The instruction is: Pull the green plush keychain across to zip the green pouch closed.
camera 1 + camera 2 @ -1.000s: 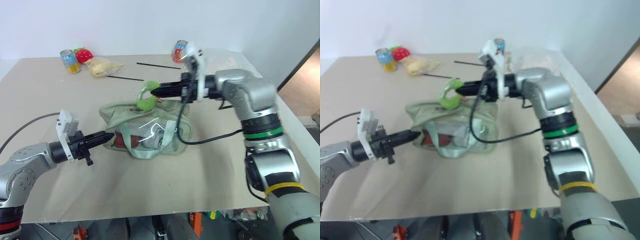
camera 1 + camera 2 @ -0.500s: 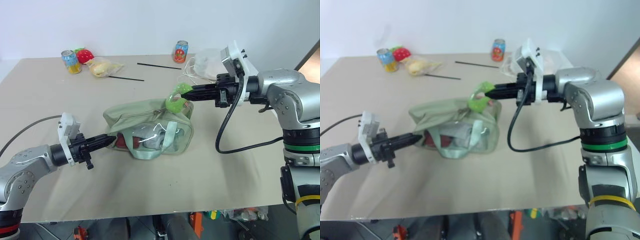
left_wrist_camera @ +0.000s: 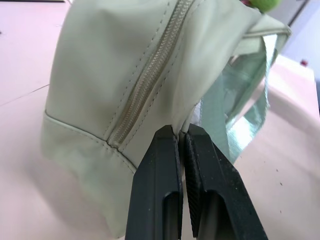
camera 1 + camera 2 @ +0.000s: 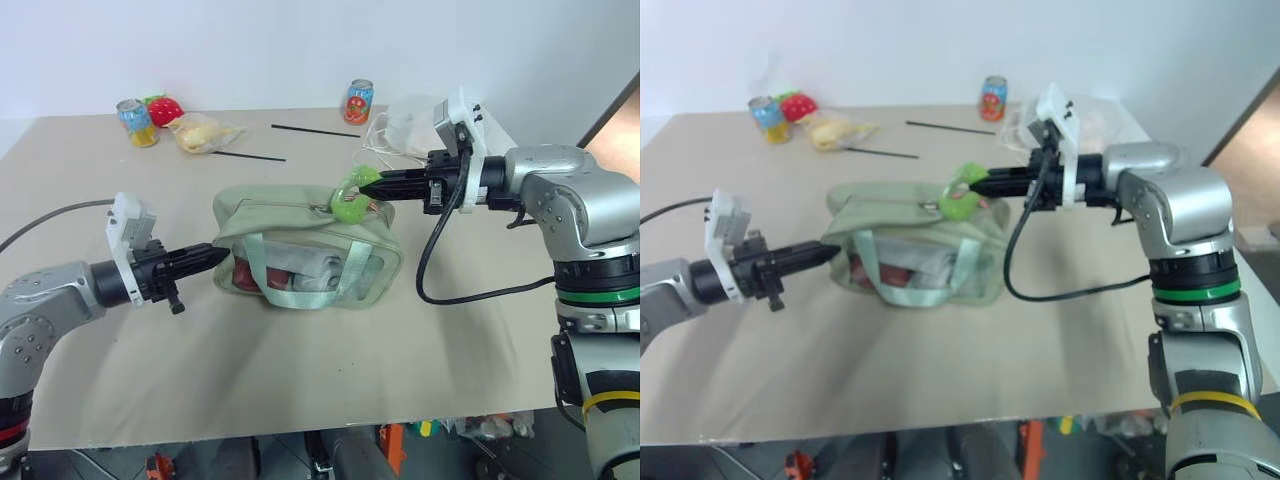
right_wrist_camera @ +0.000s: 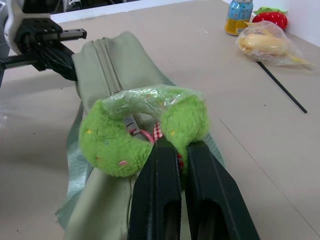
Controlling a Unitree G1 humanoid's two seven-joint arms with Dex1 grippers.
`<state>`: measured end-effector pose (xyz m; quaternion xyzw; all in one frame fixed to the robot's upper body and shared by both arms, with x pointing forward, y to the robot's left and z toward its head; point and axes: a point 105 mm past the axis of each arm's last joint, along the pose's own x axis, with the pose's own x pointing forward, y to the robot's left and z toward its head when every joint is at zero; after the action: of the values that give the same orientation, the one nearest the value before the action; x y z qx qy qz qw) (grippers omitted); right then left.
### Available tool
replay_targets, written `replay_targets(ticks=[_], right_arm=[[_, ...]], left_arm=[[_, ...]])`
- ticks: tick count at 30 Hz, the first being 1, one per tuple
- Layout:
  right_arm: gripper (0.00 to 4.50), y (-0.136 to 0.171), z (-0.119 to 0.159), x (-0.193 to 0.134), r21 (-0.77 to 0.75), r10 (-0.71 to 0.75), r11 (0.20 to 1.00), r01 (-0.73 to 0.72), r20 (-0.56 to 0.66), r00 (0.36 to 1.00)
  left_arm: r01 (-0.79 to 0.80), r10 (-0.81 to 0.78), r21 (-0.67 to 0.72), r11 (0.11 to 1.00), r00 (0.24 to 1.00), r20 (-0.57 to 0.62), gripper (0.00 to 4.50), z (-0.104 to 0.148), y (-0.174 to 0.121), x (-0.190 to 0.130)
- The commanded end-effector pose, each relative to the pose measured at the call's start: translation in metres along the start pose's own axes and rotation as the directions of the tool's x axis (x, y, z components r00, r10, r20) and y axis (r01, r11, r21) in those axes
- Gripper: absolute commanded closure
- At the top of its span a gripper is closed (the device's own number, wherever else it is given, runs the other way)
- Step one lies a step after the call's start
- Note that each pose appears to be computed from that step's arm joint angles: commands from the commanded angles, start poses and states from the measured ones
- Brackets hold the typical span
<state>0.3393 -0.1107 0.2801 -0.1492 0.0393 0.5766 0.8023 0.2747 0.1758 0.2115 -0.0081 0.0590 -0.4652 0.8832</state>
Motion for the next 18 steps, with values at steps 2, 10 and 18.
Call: replay_targets(ticks=[2,10,18], right_arm=[[4.47,0.000,0.009,-0.001,-0.035,-0.005,0.999,0.005,0.019,1.000],[4.47,0.001,0.008,0.000,-0.030,0.003,1.000,-0.002,0.020,1.000],[4.47,0.002,0.003,0.002,-0.008,0.007,1.000,-0.007,0.016,1.000]], left_arm=[[-0.016,0.015,0.070,0.997,1.000,0.019,4.50,0.015,-0.004,-0.007],[-0.074,0.068,0.119,0.990,0.996,0.053,4.50,0.022,0.002,-0.012],[-0.211,0.200,0.023,0.977,0.952,0.230,4.50,0.004,0.017,-0.012]])
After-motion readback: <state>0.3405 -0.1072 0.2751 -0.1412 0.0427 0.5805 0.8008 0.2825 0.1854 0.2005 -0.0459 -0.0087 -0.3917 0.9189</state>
